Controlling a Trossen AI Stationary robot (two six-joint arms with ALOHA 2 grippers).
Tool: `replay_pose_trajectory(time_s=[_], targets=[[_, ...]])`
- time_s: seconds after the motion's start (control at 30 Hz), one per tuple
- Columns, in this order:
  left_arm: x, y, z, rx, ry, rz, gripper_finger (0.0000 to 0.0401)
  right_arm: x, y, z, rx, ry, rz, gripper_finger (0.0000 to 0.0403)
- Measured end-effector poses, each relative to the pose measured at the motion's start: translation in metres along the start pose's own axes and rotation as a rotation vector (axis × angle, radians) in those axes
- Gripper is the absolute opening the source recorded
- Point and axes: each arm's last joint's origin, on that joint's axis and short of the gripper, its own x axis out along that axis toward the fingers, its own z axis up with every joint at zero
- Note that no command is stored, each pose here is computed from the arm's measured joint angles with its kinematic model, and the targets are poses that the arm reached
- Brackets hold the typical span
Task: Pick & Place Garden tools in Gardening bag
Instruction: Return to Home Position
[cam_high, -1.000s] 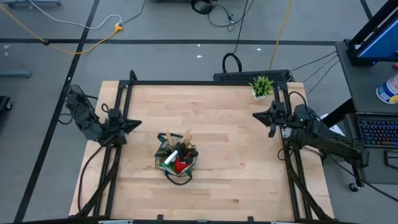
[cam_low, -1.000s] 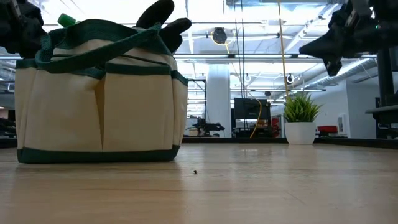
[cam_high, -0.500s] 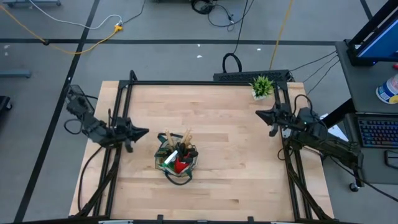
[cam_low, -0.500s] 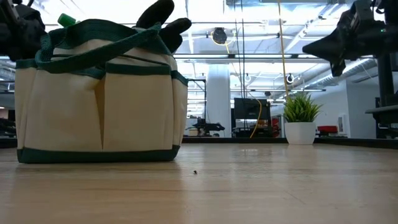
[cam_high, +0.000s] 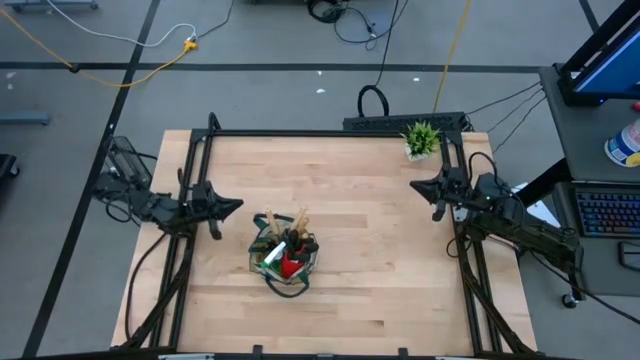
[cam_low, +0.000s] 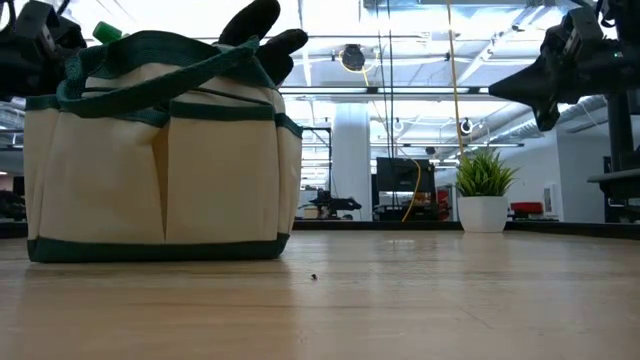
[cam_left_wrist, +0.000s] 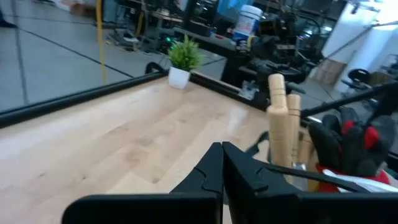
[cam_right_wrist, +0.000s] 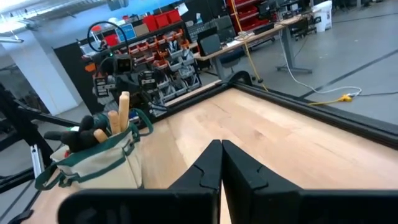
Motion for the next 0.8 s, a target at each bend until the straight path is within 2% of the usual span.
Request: replay_pose_trajectory(time_s=[0.23, 0.43, 0.6, 0.8], targets=[[0.002, 0.001, 0.002, -0.003, 0.010, -0.063, 0.0002, 0.000, 0.001, -0.001, 0.004, 0.022, 0.029, 0.0000], [0.009, 0.001, -0.004, -0.032, 0.009, -0.138, 0.0004, -0.001, -0.001, -0.009, 0.046, 0.115, 0.043, 0.0000], [0.010, 0.005, -0.002, 0.004, -0.012, -0.110, 0.0007, 0.004, -0.004, -0.015, 0.043, 0.083, 0.038, 0.0000], [0.011, 0.007, -0.001, 0.019, -0.019, -0.087, 0.0003, 0.007, -0.013, -0.023, 0.025, 0.029, -0.137, 0.0000]])
